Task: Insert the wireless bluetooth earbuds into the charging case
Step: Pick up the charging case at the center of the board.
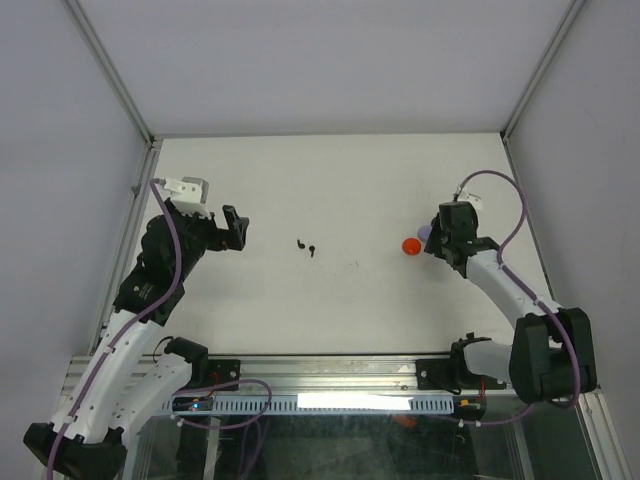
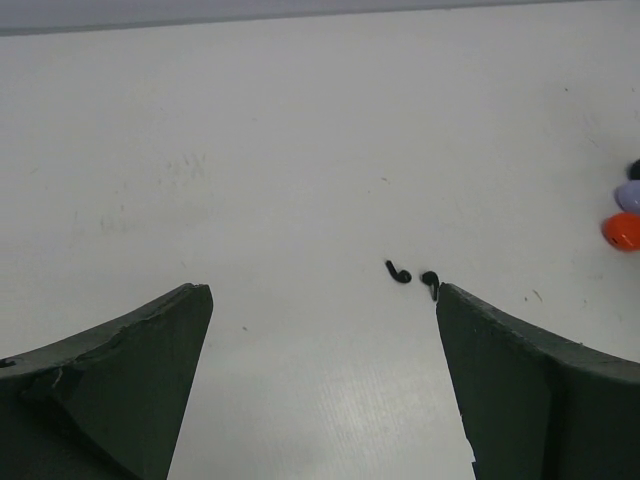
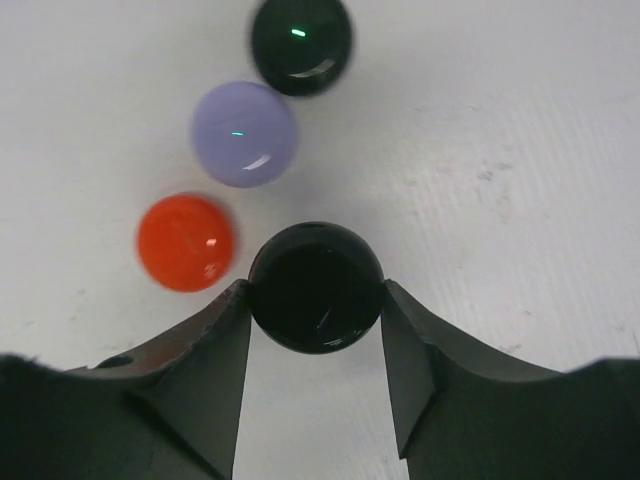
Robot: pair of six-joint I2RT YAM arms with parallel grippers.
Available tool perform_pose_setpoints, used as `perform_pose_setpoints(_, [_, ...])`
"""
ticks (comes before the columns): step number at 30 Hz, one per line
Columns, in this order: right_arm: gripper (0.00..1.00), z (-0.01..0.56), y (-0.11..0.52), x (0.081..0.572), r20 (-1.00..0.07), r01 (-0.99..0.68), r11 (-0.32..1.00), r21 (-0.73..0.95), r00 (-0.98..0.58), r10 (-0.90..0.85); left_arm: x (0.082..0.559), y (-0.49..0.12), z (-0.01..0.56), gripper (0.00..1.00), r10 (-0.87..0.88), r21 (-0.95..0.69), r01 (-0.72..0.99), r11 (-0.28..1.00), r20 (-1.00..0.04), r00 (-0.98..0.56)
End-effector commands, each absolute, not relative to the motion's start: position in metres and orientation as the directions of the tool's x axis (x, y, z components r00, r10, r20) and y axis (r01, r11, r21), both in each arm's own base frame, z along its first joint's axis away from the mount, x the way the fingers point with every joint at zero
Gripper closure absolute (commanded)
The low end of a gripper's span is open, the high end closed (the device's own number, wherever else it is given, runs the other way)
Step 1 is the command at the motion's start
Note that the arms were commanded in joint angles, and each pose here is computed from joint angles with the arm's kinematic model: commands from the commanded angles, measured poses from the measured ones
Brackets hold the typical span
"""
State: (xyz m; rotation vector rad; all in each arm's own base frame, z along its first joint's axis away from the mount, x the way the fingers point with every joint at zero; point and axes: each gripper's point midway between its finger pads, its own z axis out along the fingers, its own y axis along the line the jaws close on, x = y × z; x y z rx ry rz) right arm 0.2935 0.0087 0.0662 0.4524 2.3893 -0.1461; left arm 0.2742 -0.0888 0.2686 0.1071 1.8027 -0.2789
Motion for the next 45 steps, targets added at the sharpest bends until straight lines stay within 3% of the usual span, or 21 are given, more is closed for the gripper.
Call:
perform_pose_setpoints(1, [0.57, 0.129, 0.059, 0.328, -0.800, 0.098, 0.991, 0.089, -0.586, 0.130, 0.276, -0.114, 0.266, 0.01, -0.054, -0.155, 0.350, 0.924, -0.958, -0.281])
perform_pose_setpoints(5, [0.58, 0.162, 0.109, 0.335, -0.865, -0.162, 0.985, 0.061, -0.501, -0.029, 0.271, -0.139, 0.260, 0.01, -0.053, -0.215, 0.453, 0.865, -0.937, -0.344])
perform_pose_setpoints(10, [0.57, 0.189, 0.172, 0.327, -0.914, -0.474, 0.881, 0.011, -0.361, -0.183, 0.264, -0.160, 0.262, 0.01, -0.070, -0.294, 0.528, 0.797, -0.913, -0.402])
perform_pose_setpoints(15, [0.57, 0.216, 0.220, 0.309, -0.941, -0.708, 0.702, -0.083, -0.177, -0.290, 0.262, -0.174, 0.261, 0.01, -0.110, -0.385, 0.536, 0.751, -0.874, -0.474])
perform_pose_setpoints(22, [0.58, 0.239, 0.267, 0.274, -0.921, -0.875, 0.401, -0.272, 0.116, -0.371, 0.255, -0.194, 0.265, 0.03, -0.150, -0.499, 0.560, 0.662, -0.820, -0.553])
perform_pose_setpoints(30, [0.56, 0.249, 0.305, 0.242, -0.813, -0.852, 0.060, -0.520, 0.471, -0.343, 0.244, -0.219, 0.269, 0.09, -0.162, -0.608, 0.606, 0.513, -0.762, -0.627])
perform_pose_setpoints(37, [0.55, 0.239, 0.333, 0.235, -0.718, -0.794, -0.069, -0.604, 0.580, -0.384, 0.235, -0.237, 0.265, 0.23, -0.152, -0.685, 0.607, 0.404, -0.704, -0.693])
perform_pose_setpoints(45, [0.56, 0.234, 0.349, 0.231, -0.666, -0.758, -0.133, -0.639, 0.631, -0.398, 0.238, -0.248, 0.249, 0.40, -0.118, -0.715, 0.581, 0.389, -0.664, -0.739])
